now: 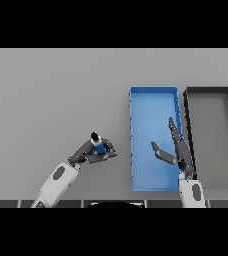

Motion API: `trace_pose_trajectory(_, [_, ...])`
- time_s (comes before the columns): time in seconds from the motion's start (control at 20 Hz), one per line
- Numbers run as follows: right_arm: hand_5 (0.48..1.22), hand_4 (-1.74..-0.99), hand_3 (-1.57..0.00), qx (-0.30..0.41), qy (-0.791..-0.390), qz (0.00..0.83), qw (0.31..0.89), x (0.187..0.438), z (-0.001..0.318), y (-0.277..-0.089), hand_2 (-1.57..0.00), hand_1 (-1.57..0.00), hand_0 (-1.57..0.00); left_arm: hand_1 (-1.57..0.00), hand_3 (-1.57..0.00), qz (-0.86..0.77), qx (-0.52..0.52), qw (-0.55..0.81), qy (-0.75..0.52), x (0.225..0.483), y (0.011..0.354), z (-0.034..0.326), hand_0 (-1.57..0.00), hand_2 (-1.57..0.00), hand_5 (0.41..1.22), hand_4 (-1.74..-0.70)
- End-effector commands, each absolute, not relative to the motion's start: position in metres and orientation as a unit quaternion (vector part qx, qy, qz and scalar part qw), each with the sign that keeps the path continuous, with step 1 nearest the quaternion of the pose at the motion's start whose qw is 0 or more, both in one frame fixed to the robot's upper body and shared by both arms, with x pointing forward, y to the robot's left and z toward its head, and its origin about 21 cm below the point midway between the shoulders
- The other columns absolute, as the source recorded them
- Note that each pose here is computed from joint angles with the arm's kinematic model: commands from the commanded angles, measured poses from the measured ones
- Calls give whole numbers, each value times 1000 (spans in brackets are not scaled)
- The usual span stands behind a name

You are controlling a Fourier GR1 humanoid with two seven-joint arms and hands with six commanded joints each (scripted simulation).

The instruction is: Pick up the blue pipe and place it into the blue bin.

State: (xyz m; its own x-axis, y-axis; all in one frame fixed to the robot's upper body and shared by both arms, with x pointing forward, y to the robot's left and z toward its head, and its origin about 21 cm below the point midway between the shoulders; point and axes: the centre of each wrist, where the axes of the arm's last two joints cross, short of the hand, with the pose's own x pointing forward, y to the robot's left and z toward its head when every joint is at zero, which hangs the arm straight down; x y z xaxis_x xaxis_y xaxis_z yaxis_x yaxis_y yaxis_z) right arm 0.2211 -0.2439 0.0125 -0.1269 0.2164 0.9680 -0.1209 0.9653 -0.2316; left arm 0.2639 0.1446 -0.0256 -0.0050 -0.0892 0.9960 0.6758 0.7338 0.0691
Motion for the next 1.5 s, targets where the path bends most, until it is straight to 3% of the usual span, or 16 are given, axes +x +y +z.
trace_pose_trajectory(0.0, [614,-1259,1,-31,-742,128,657,221,14,-242,1,1,1,-1170,-1162,-287,-224,668,-649,262,146,-28,-1109,-1214,1060,-1572])
trace_pose_trajectory(0.15, [616,-1255,1,-26,-740,129,659,218,12,-241,1,1,1,-1366,-1307,-297,-209,648,-669,255,142,-27,-1334,-1388,1139,-1649])
trace_pose_trajectory(0.4, [627,-1248,1,-31,-738,137,661,219,12,-241,1,1,1,-1504,-1415,-287,-234,599,-710,256,129,-5,-1493,-1511,1194,-1706])
trace_pose_trajectory(0.75, [637,-1216,1,-39,-742,142,654,220,9,-242,1,1,1,-1557,-1446,-308,-265,554,-727,261,111,47,-1555,-1558,1215,-1723])
trace_pose_trajectory(1.15, [629,-1174,1,-48,-744,132,653,208,9,-246,1,1,1,-1569,-1443,-329,-269,566,-706,257,110,50,-1568,-1569,1219,-1729])
trace_pose_trajectory(1.45, [618,-1197,1,-47,-749,116,651,196,10,-244,1,1,1,-1570,-1439,-337,-264,559,-710,256,110,54,-1570,-1570,1220,-1731])
